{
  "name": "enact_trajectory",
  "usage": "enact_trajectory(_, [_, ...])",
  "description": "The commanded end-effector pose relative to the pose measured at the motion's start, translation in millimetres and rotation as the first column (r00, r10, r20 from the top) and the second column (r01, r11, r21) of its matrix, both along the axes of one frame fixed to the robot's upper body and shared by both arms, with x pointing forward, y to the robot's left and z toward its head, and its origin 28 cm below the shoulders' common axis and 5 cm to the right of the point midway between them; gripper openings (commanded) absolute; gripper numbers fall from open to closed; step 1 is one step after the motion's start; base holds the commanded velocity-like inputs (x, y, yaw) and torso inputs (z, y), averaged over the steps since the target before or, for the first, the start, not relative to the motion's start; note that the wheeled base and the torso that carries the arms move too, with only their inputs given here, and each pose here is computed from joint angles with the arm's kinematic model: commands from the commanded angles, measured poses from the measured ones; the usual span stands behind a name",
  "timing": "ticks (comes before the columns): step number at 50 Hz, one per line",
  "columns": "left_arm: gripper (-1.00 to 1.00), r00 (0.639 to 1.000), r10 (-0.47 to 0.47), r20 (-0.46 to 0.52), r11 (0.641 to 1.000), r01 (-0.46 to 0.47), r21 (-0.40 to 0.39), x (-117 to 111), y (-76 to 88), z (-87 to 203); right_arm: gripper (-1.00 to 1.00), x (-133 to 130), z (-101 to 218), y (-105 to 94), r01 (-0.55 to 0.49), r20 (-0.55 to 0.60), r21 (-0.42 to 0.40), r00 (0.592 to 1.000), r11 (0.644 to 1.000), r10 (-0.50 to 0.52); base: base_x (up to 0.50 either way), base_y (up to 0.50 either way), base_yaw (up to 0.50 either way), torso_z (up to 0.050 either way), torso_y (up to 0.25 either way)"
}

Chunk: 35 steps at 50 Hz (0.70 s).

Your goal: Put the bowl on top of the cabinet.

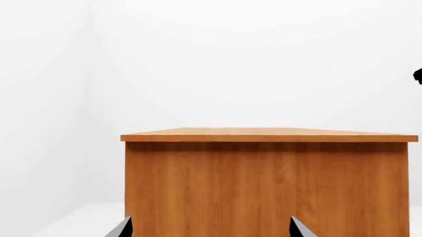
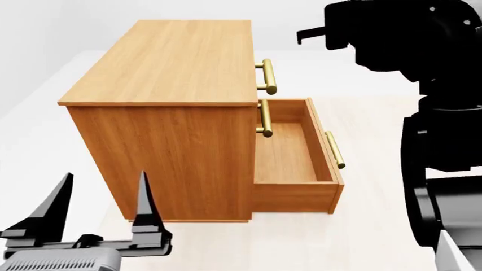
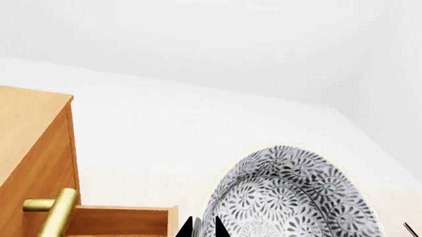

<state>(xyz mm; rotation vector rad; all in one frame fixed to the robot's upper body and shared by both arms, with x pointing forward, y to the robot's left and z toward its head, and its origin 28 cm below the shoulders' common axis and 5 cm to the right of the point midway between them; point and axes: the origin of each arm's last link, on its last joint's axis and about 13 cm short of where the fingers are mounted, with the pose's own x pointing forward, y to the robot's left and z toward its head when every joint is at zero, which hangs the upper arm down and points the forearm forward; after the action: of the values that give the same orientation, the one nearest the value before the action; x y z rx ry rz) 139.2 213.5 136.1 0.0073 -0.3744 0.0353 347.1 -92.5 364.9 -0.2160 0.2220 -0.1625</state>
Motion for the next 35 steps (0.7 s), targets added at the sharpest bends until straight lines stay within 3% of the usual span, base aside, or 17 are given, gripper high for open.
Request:
enact_trajectory(1, [1.00, 1.000, -0.007, -0.001, 1.000, 0.007, 0.001, 1, -1.3, -1, -1.00, -10, 6, 33.9, -0.090, 0.016, -0.044, 0.996, 0.995, 0.091, 0.00, 0.00, 0.00, 0.000, 0.000])
enact_trajectory(3, [1.00, 1.000, -0.008, -0.002, 1.000, 0.008, 0.001, 2, -1.4, 0, -1.00, -11, 5, 40.7, -0.109, 0.017, -0.079, 0.994, 0.991, 0.111, 0.00, 0.00, 0.00, 0.000, 0.005])
enact_trajectory(16, [1.00, 1.000, -0.011, 0.000, 1.000, 0.011, 0.001, 0, -1.8, 0, -1.00, -28, -2, 79.0, -0.208, 0.007, -0.113, 0.978, 0.972, 0.210, 0.00, 0.00, 0.00, 0.000, 0.000])
enact_trajectory(35, [1.00, 1.000, -0.014, 0.003, 1.000, 0.014, -0.004, 0, -2.1, 2, -1.00, -35, 6, 108.8, -0.260, -0.004, -0.169, 0.965, 0.951, 0.263, 0.00, 0.00, 0.00, 0.000, 0.001])
